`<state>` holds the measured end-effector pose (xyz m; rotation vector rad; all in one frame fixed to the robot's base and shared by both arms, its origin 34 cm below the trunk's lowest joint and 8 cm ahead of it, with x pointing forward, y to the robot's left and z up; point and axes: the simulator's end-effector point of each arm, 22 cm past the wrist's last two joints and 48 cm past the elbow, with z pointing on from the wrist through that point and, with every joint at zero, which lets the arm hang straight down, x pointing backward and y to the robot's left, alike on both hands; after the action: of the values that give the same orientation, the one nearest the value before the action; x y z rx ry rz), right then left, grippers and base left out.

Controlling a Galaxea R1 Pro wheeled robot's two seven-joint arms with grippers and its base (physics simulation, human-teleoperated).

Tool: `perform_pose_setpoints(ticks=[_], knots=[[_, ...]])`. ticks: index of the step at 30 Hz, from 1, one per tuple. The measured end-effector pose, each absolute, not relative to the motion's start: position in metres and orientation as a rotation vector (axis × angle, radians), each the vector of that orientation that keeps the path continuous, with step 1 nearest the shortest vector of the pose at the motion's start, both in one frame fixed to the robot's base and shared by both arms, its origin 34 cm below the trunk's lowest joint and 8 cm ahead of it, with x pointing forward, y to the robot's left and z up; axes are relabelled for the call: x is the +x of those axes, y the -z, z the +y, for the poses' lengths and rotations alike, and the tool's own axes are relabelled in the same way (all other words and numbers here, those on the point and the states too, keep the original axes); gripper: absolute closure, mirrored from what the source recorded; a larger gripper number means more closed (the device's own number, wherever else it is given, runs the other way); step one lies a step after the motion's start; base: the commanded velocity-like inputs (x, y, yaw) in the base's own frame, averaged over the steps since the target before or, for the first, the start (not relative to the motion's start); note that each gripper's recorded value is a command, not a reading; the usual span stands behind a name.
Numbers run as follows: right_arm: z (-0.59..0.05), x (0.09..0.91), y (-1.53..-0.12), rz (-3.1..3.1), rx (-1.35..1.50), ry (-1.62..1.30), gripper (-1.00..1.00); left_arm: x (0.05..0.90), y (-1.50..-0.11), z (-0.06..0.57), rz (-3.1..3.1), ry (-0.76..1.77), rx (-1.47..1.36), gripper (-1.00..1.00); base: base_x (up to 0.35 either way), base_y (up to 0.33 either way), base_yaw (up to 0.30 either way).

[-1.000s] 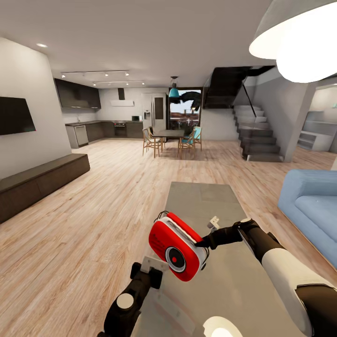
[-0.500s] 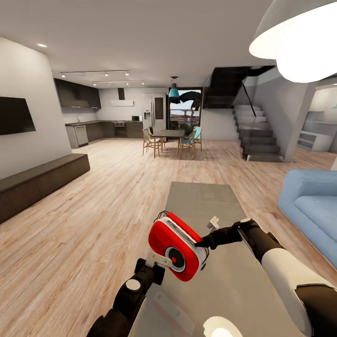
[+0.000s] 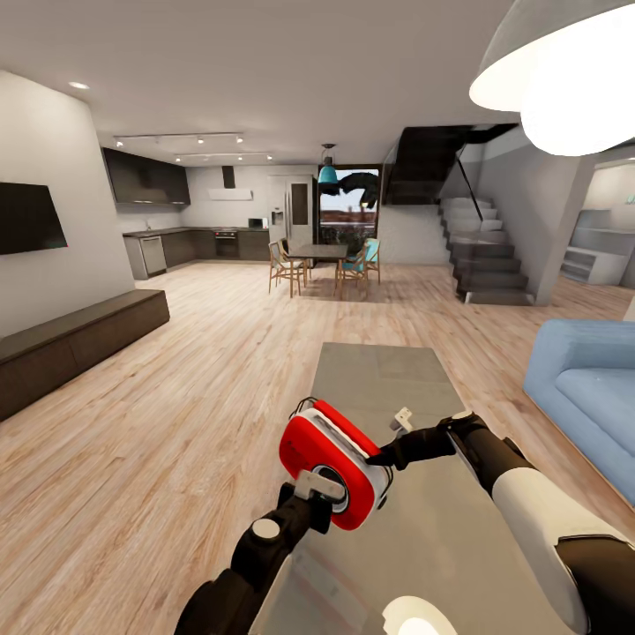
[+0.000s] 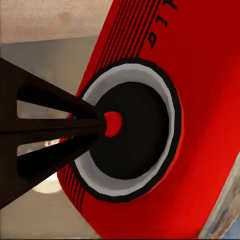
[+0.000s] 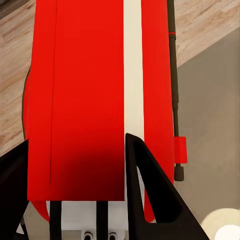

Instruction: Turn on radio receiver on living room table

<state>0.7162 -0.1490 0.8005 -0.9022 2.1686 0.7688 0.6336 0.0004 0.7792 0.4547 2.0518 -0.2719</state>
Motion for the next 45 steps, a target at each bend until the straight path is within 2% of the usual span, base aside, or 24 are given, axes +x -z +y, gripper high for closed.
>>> perform_pose_setpoints(ticks=[12,45], knots=[[-0.149,0.715,-0.799,2.174,-0.901,-0.771,1.00,0.641,-0.798,-0.017,2.029,0.360,0.439,1.00,0.000,0.000,0.000],[-0.148,0.713,-0.798,2.175,-0.909,-0.783,1.00,0.660,-0.763,0.001,2.069,0.304,0.418,1.00,0.000,0.000,0.000]])
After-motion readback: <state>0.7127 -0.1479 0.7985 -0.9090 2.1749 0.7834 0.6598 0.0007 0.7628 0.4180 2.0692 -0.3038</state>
